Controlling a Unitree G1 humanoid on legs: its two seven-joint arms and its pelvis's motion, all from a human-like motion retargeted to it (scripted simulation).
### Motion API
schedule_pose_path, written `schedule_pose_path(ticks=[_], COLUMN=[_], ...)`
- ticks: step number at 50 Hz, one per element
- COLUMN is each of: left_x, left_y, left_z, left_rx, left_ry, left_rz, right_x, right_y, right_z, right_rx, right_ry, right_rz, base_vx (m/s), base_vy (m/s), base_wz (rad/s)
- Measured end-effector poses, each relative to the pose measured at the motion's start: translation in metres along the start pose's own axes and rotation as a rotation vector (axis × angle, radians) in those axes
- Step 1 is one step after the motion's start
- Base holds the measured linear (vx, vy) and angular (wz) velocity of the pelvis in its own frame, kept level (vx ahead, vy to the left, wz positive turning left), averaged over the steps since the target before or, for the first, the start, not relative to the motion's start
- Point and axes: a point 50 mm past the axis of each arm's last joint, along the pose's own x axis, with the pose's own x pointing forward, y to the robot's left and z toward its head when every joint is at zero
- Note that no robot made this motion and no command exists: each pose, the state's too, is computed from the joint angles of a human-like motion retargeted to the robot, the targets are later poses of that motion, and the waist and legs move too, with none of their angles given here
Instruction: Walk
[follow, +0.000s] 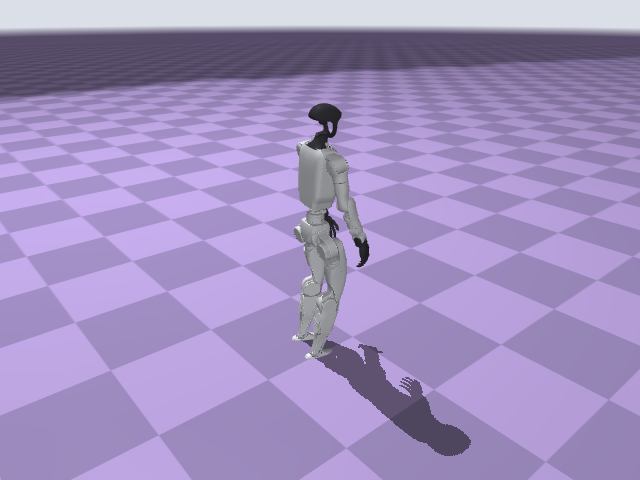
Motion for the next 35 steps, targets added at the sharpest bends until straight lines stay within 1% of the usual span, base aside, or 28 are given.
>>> schedule_pose_path(ticks=[12, 28, 35], left_x=[0.001, 0.002, -0.001], left_y=[-0.003, -0.002, 0.001], left_z=[0.009, 0.029, 0.001], left_rx=[0.002, -0.046, -0.099], left_ry=[-0.032, -0.112, -0.033], left_rz=[-0.015, 0.011, 0.038], right_x=[-0.001, -0.005, -0.007], right_y=[-0.005, -0.024, -0.031], right_z=[-0.006, -0.016, -0.023], right_rx=[0.008, 0.028, 0.054], right_ry=[0.013, 0.041, 0.060], right_rz=[-0.017, -0.098, -0.128], base_vx=[0.00, 0.00, 0.00], base_vy=[0.00, 0.01, 0.05], base_wz=[0.00, 0.02, 0.17])
